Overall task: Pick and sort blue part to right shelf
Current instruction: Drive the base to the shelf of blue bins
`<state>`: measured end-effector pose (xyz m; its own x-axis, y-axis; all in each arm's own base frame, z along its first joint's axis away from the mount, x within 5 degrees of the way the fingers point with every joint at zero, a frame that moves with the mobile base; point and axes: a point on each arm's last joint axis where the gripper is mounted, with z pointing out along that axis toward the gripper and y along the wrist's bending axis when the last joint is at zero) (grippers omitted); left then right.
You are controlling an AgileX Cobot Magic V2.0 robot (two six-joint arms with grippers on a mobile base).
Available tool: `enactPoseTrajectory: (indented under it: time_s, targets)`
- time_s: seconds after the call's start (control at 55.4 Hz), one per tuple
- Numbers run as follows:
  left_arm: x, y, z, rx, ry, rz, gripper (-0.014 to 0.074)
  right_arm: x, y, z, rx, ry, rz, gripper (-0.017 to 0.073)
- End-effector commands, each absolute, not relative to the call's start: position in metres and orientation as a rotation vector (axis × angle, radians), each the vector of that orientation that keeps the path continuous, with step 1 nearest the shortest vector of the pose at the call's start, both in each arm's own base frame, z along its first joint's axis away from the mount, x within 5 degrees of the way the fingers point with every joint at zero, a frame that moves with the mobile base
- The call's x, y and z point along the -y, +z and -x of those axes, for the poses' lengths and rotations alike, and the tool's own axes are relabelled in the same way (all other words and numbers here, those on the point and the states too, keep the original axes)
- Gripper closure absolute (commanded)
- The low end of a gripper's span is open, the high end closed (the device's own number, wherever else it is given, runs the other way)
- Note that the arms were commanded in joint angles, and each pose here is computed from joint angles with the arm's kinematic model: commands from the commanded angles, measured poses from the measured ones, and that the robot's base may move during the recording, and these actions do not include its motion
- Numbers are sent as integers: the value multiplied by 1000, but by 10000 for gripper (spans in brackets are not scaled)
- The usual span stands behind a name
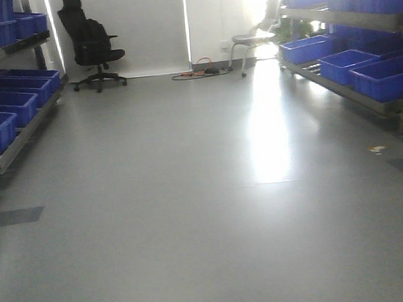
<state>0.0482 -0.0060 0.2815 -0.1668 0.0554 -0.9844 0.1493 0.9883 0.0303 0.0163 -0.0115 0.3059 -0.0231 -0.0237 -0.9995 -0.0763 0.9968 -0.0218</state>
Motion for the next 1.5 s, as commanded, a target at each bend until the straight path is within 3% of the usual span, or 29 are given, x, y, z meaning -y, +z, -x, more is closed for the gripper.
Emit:
enactPoseTrajectory:
  time_s: [0.0,1.479]
  targets:
    - [6,298,-49,-1629,-94,-139,279,11,322,-15,-1487,31,102,476]
    - [6,298,-49,-1631,-94,-140,279,11,322,-15,-1486,31,102,476]
